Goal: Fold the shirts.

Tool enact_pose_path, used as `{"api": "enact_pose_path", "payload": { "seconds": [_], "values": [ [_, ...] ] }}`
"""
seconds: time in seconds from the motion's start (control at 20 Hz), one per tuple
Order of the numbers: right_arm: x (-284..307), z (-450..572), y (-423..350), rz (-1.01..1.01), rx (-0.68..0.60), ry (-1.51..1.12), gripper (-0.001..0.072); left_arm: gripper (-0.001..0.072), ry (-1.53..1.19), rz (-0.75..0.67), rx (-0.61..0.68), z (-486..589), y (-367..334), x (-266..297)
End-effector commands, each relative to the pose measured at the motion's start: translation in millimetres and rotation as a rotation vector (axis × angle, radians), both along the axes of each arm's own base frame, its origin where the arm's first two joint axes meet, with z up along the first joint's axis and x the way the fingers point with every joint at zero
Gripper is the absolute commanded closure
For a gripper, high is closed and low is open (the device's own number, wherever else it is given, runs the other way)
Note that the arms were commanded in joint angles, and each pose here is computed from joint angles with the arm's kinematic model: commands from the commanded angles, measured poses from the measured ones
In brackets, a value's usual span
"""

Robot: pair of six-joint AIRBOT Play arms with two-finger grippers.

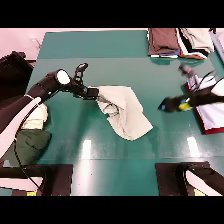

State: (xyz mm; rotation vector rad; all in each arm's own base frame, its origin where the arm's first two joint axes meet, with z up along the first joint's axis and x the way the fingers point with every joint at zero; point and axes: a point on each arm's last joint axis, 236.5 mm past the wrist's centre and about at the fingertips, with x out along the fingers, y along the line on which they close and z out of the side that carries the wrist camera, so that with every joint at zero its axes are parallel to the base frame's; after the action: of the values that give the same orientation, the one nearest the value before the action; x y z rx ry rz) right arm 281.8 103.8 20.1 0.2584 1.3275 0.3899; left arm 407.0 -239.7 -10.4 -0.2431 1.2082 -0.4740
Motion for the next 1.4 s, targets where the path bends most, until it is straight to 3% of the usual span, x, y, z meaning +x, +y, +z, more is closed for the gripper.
{"api": "enact_pose_path", "payload": {
  "seconds": [0.0, 0.25, 0.35, 0.45, 0.65, 0.9, 1.15, 1.35],
  "values": [
    [-37, -74, 22, -0.043, 0.110, 0.203, 0.0198, 0.0683, -0.005, -0.014, 0.037, -1, 8, -1],
    [-21, -103, 50, -0.020, 0.145, 0.253, 0.0229, 0.0683, -0.009, -0.021, 0.059, -3, 12, -1],
    [-8, -106, 58, -0.001, 0.131, 0.231, 0.0417, 0.0683, -0.007, -0.023, 0.062, -3, 13, -2],
    [11, -102, 60, -0.002, 0.124, 0.176, 0.0691, 0.0683, -0.012, -0.029, 0.090, -6, 19, -1],
    [60, -37, 36, 0.003, 0.077, -0.038, 0.0691, 0.0683, -0.065, 0.057, 0.098, 22, 62, 15],
    [98, 131, -26, -0.076, 0.006, -0.451, 0.0691, 0.0683, -0.329, 0.220, 0.115, 129, 142, 27],
    [66, 277, -57, -0.136, -0.049, -0.778, 0.0691, 0.0683, -0.688, 0.235, 0.116, 276, 160, -16],
    [20, 355, -72, -0.175, -0.118, -0.957, 0.0691, 0.0683, -0.973, 0.223, 0.084, 406, 164, -81]
  ]
}}
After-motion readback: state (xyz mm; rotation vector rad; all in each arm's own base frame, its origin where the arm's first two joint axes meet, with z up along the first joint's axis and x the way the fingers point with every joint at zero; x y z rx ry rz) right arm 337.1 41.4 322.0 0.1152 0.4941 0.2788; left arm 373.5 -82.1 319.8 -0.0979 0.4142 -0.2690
